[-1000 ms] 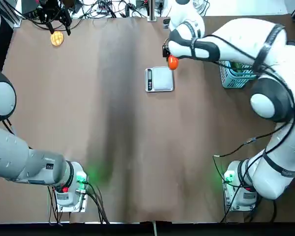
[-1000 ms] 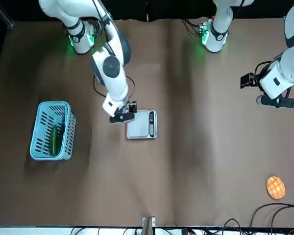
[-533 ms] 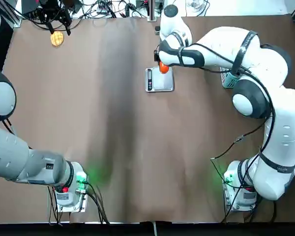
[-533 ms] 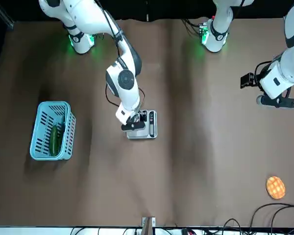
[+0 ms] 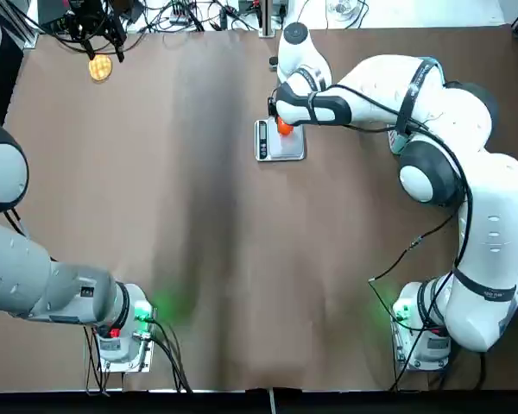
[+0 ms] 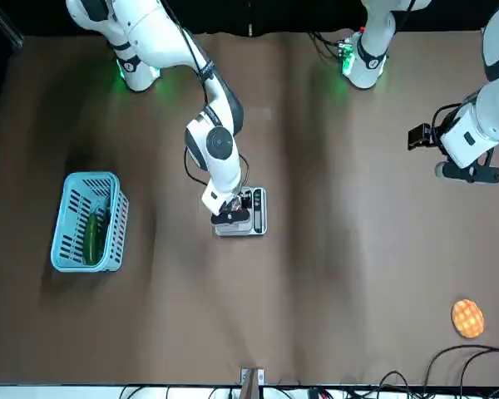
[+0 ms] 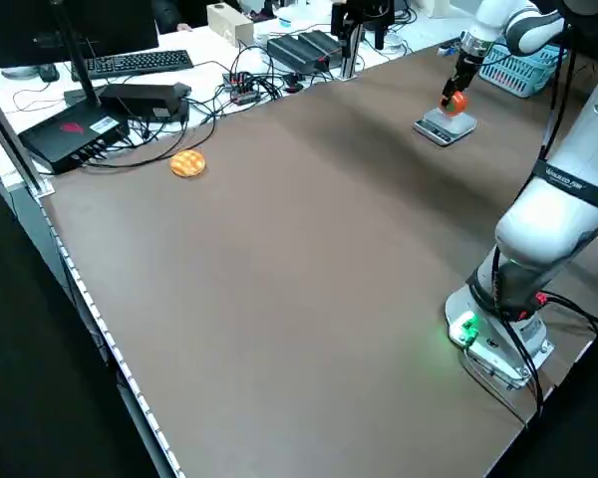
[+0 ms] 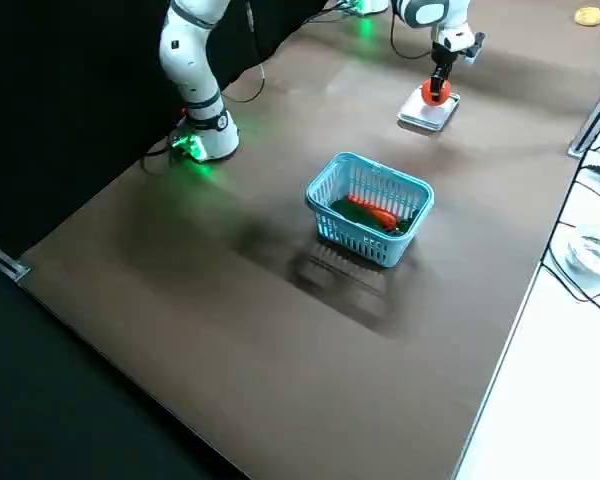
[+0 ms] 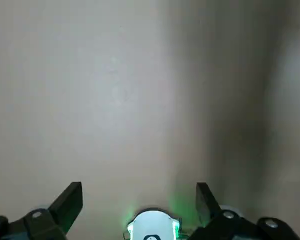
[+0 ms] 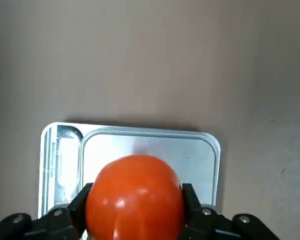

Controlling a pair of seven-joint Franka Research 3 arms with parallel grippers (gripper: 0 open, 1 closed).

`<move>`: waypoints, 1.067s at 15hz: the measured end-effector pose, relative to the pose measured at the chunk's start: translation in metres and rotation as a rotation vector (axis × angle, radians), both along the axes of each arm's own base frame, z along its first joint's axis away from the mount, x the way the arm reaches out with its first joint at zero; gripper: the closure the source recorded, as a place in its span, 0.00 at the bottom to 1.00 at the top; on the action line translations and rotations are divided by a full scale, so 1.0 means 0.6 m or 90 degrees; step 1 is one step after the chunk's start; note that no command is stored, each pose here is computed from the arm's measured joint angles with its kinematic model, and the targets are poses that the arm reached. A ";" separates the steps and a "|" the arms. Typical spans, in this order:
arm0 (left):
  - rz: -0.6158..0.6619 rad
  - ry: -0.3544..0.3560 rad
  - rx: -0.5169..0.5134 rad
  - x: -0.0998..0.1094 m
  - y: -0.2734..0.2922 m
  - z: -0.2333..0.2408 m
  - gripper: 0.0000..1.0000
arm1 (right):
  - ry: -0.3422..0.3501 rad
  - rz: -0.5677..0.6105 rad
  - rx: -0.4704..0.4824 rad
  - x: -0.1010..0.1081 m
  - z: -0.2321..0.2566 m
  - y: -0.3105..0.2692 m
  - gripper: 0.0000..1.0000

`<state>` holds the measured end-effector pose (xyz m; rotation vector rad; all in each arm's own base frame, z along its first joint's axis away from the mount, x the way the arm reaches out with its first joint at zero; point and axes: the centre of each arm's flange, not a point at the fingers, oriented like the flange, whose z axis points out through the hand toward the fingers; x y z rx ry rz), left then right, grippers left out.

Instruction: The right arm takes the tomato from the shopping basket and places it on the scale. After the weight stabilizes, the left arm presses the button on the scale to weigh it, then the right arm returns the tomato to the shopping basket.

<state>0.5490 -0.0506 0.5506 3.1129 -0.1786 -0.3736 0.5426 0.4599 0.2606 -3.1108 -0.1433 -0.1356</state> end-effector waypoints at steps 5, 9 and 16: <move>-0.001 0.003 0.000 0.000 -0.001 -0.003 0.00 | 0.004 0.004 -0.002 -0.007 -0.002 0.007 0.26; -0.002 0.003 0.000 -0.001 -0.003 -0.003 0.00 | 0.006 0.003 -0.004 -0.008 -0.006 0.006 0.26; -0.005 0.003 0.000 -0.001 -0.007 -0.003 0.00 | 0.011 -0.004 -0.010 -0.006 -0.017 0.000 0.26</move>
